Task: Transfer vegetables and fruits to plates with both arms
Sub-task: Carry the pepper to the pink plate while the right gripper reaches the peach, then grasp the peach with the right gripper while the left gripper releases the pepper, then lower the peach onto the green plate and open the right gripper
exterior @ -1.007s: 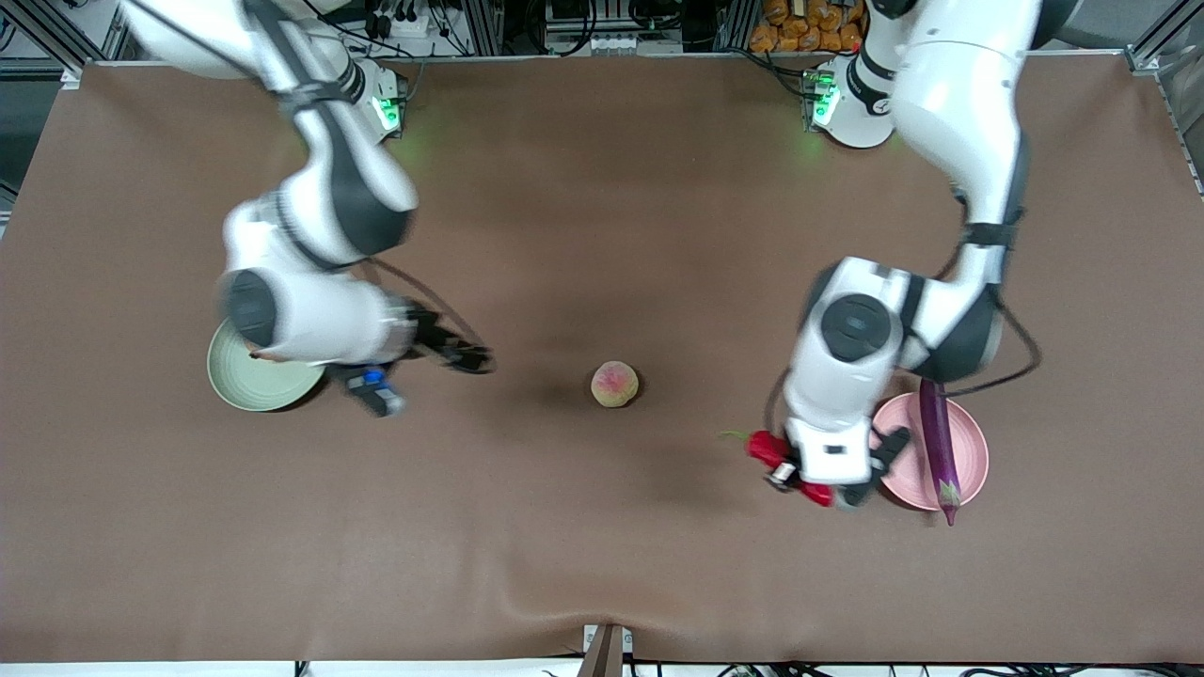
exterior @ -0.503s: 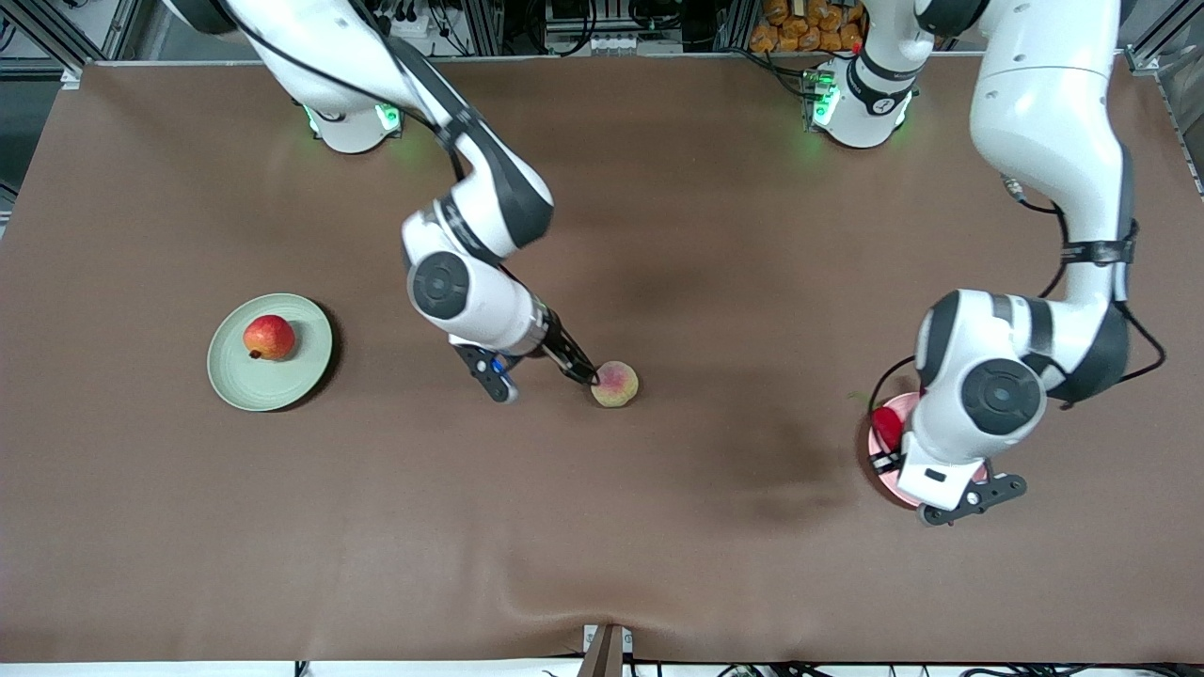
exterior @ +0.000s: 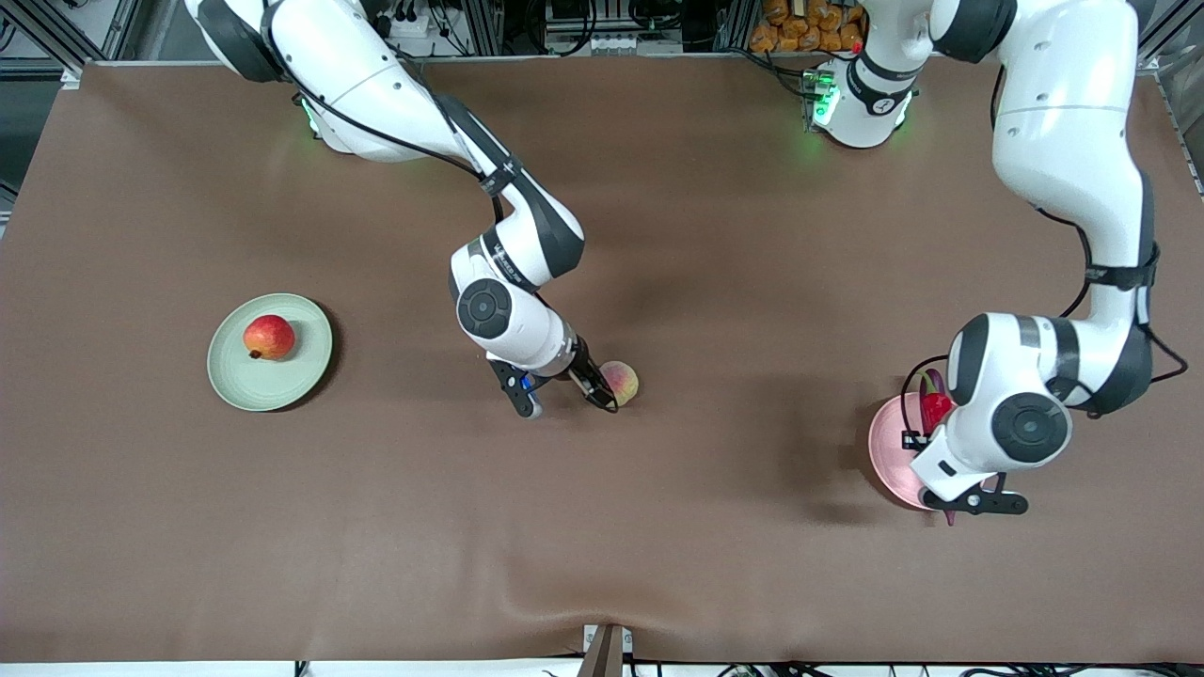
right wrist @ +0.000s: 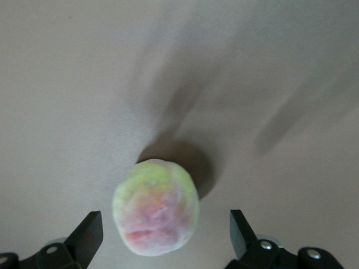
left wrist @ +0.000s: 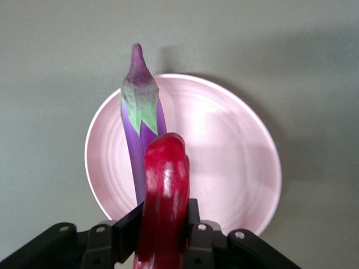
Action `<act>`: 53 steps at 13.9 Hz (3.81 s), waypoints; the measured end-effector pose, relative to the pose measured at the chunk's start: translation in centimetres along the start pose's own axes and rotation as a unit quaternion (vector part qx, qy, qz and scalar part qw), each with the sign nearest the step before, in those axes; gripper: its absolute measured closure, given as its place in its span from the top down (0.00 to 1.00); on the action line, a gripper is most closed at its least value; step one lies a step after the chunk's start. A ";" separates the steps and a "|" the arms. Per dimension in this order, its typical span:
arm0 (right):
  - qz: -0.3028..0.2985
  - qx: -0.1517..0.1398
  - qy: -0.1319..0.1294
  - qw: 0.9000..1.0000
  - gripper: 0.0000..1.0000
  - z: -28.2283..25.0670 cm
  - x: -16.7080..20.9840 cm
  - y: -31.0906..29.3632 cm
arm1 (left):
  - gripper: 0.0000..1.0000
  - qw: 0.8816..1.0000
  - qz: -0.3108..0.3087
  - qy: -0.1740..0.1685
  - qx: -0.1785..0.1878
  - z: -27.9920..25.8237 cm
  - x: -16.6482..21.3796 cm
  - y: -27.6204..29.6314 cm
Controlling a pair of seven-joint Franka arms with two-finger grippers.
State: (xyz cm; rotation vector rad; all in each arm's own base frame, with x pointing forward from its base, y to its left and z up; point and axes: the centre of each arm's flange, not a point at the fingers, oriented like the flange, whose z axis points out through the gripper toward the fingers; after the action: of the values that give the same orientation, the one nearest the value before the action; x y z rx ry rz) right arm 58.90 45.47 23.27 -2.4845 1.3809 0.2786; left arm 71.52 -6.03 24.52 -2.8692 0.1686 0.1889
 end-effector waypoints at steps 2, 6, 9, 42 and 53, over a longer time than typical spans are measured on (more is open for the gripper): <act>-0.001 0.003 -0.002 1.000 1.00 0.5 -0.3 -0.5 | 0.31 1.000 0.011 -0.010 0.004 1.8 0.1 1.3; -0.011 -0.004 0.003 1.000 1.00 3.2 -1.1 -0.5 | 0.31 1.000 0.020 -0.004 0.004 2.7 0.4 2.9; -0.029 -0.008 0.019 0.999 0.93 4.9 -1.3 -0.4 | 0.31 1.000 0.014 0.014 0.001 3.0 0.8 3.2; -0.409 -0.181 -0.057 0.893 0.78 -16.9 43.6 22.9 | 1.00 0.994 0.042 0.051 -0.091 -34.1 -23.9 -9.1; -0.417 -0.181 -0.067 0.888 1.00 -20.5 42.6 20.6 | 1.00 0.992 0.029 0.064 -0.104 -34.7 -23.0 -9.4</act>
State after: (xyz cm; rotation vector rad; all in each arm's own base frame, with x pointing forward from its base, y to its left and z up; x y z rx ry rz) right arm 64.31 -5.69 26.50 -3.0083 0.1194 0.5206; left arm 54.06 -3.94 63.42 -3.0870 0.2730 0.0333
